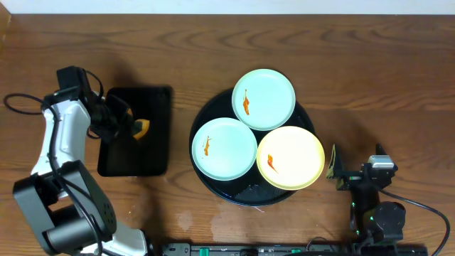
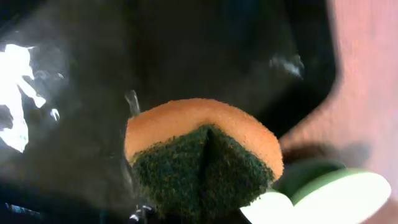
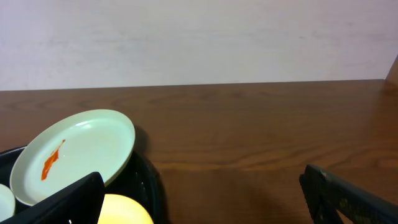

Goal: Clean dirty plates on tray and stack at the side
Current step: 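Carry the sponge with the left gripper over the lower-left green plate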

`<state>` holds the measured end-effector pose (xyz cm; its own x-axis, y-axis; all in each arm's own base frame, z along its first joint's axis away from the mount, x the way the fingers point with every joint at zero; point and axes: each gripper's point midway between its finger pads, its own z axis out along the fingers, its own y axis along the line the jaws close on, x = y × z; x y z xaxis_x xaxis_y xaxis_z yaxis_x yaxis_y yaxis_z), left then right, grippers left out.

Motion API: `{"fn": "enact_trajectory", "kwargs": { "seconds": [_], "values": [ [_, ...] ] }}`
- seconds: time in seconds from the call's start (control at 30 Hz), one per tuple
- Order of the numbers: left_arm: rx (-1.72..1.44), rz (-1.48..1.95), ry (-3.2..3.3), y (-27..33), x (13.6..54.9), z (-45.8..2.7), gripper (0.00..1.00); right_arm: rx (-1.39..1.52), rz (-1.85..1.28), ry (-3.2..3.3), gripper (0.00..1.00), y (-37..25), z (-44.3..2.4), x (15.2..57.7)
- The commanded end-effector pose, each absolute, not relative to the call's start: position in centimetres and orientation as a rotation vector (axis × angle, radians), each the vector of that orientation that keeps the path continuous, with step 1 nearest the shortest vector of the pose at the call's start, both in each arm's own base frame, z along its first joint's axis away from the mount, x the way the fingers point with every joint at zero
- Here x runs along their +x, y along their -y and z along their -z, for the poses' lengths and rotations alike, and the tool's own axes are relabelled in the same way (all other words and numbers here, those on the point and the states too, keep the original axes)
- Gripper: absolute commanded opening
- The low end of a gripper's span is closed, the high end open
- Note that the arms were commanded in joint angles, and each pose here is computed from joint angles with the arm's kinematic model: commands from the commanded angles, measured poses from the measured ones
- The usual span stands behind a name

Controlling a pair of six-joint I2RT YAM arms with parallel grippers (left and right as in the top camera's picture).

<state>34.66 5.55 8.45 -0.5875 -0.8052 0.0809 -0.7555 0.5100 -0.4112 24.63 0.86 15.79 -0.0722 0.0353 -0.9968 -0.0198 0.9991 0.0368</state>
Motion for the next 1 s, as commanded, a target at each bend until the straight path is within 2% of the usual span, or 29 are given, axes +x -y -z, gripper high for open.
{"fn": "enact_trajectory", "kwargs": {
  "seconds": [0.0,0.13,0.23,0.37,0.53,0.67,0.8,0.97],
  "values": [
    [-1.146,0.748,-2.468,-5.3,37.1,-17.4,0.08,0.011,-0.028,-1.642,0.99,-0.6,-15.7,24.6],
    [-1.004,0.727,-2.333,-5.2,36.9,-24.5,0.07,0.011,-0.028,-1.642,0.99,-0.6,-15.7,24.6],
    [-0.978,0.616,-2.263,-6.3,36.3,-26.5,0.07,0.011,-0.028,-1.642,0.99,-0.6,-15.7,24.6],
    [-1.079,0.443,-2.323,-8.1,35.5,-22.9,0.08,0.011,-0.028,-1.642,0.99,-0.6,-15.7,24.6],
    [-1.2,0.445,-2.55,-7.1,34.7,-13.6,0.08,0.011,-0.028,-1.642,0.99,-0.6,-15.7,24.6],
    [-1.124,0.461,-2.648,-6.7,34.5,-12.2,0.07,0.011,-0.028,-1.642,0.99,-0.6,-15.7,24.6],
    [-1.034,0.455,-2.59,-6.6,34.6,-16.6,0.08,0.012,-0.027,-1.642,0.99,-0.6,-15.7,24.6],
    [-0.856,0.436,-2.343,-6.1,33.2,-27.5,0.07,0.011,-0.028,-1.642,0.99,-0.6,-15.7,24.6]
  ]
}}
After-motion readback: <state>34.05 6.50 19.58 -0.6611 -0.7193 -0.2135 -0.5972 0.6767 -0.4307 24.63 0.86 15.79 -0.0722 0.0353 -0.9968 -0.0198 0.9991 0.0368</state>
